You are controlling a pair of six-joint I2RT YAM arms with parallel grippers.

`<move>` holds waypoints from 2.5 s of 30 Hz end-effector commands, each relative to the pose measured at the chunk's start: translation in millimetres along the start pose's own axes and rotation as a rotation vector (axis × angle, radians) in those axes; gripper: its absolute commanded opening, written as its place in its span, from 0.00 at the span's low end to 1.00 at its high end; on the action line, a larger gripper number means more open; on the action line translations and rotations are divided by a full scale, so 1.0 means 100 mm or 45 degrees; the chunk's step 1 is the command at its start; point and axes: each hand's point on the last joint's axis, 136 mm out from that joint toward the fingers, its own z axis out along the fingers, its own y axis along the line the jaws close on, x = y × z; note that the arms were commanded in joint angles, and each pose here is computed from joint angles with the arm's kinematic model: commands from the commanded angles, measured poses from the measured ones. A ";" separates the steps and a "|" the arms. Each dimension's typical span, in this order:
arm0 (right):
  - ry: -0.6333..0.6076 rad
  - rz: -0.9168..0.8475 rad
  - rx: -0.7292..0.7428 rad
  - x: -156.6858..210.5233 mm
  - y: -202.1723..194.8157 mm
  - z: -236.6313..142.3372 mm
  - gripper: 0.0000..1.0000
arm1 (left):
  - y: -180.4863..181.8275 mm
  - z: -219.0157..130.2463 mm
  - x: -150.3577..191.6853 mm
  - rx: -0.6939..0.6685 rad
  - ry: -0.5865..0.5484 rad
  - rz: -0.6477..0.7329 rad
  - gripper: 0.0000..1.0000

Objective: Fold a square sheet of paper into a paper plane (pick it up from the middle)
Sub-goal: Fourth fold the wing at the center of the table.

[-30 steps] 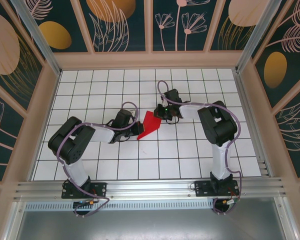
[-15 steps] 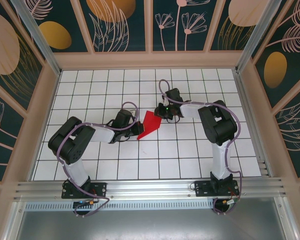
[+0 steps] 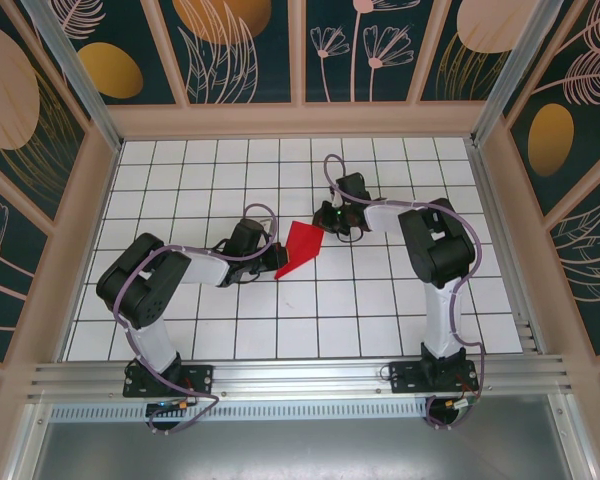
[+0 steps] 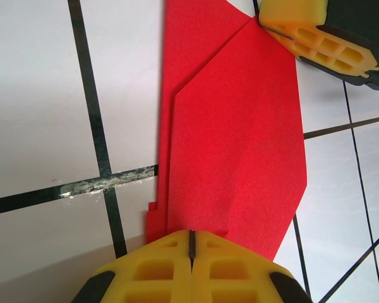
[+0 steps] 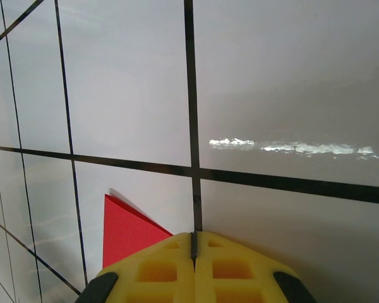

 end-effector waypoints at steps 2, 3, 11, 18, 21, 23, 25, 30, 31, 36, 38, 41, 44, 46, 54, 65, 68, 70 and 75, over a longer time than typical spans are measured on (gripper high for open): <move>-0.152 0.001 0.126 -0.29 -0.13 -0.22 0.03 | 0.68 0.01 0.45 -0.321 0.157 -0.051 0.00; -0.179 -0.011 0.118 -0.34 -0.06 -0.29 0.03 | 0.68 0.01 0.44 -0.321 0.155 -0.052 0.00; -0.099 -0.116 0.060 0.03 0.32 -0.28 0.04 | 0.64 0.00 0.39 -0.308 0.138 -0.058 0.00; 0.072 -0.103 -0.016 0.62 0.45 -0.05 0.04 | 0.58 -0.03 0.32 -0.301 0.122 -0.046 0.00; 0.120 -0.102 -0.042 0.77 0.47 0.01 0.04 | 0.56 -0.03 0.31 -0.296 0.119 -0.048 0.00; 0.147 -0.098 -0.060 0.83 0.47 0.05 0.04 | 0.55 -0.03 0.31 -0.290 0.117 -0.047 0.00; 0.161 -0.089 -0.055 0.86 0.44 0.08 0.04 | 0.53 -0.03 0.29 -0.282 0.113 -0.047 0.00; 0.184 -0.069 0.004 0.91 0.30 0.16 0.04 | 0.40 -0.06 0.19 -0.237 0.092 -0.035 0.00; 0.190 -0.064 0.033 0.92 0.24 0.18 0.04 | 0.36 -0.07 0.16 -0.222 0.083 -0.031 0.00; 0.223 -0.036 0.127 1.01 0.02 0.23 0.04 | 0.05 -0.16 -0.05 -0.107 0.035 -0.002 0.13; 0.228 -0.033 0.144 1.03 -0.02 0.24 0.04 | -0.15 -0.26 -0.18 -0.033 -0.005 0.019 0.18; 0.230 -0.025 0.164 1.05 -0.07 0.25 0.04 | -0.31 -0.31 -0.21 0.050 0.000 0.020 0.21; 0.235 -0.019 0.171 1.06 -0.08 0.26 0.04 | -0.35 -0.30 -0.15 0.088 0.028 0.006 0.21; 0.239 -0.019 0.172 1.06 -0.08 0.27 0.04 | -0.33 -0.29 -0.14 0.083 0.036 0.002 0.20; 0.252 -0.003 0.191 1.09 -0.13 0.29 0.03 | -0.37 -0.18 -0.04 0.091 0.107 0.015 0.13; 0.258 0.012 0.238 1.10 -0.21 0.31 0.03 | -0.08 -0.08 0.15 -0.053 0.176 -0.003 0.11; 0.257 0.014 0.250 1.11 -0.23 0.31 0.03 | 0.02 -0.07 0.20 -0.099 0.188 -0.010 0.10; 0.257 0.016 0.254 1.10 -0.24 0.31 0.03 | 0.10 -0.07 0.23 -0.142 0.189 -0.010 0.10; 0.261 0.019 0.264 1.12 -0.26 0.32 0.03 | 0.24 -0.08 0.26 -0.223 0.189 -0.003 0.09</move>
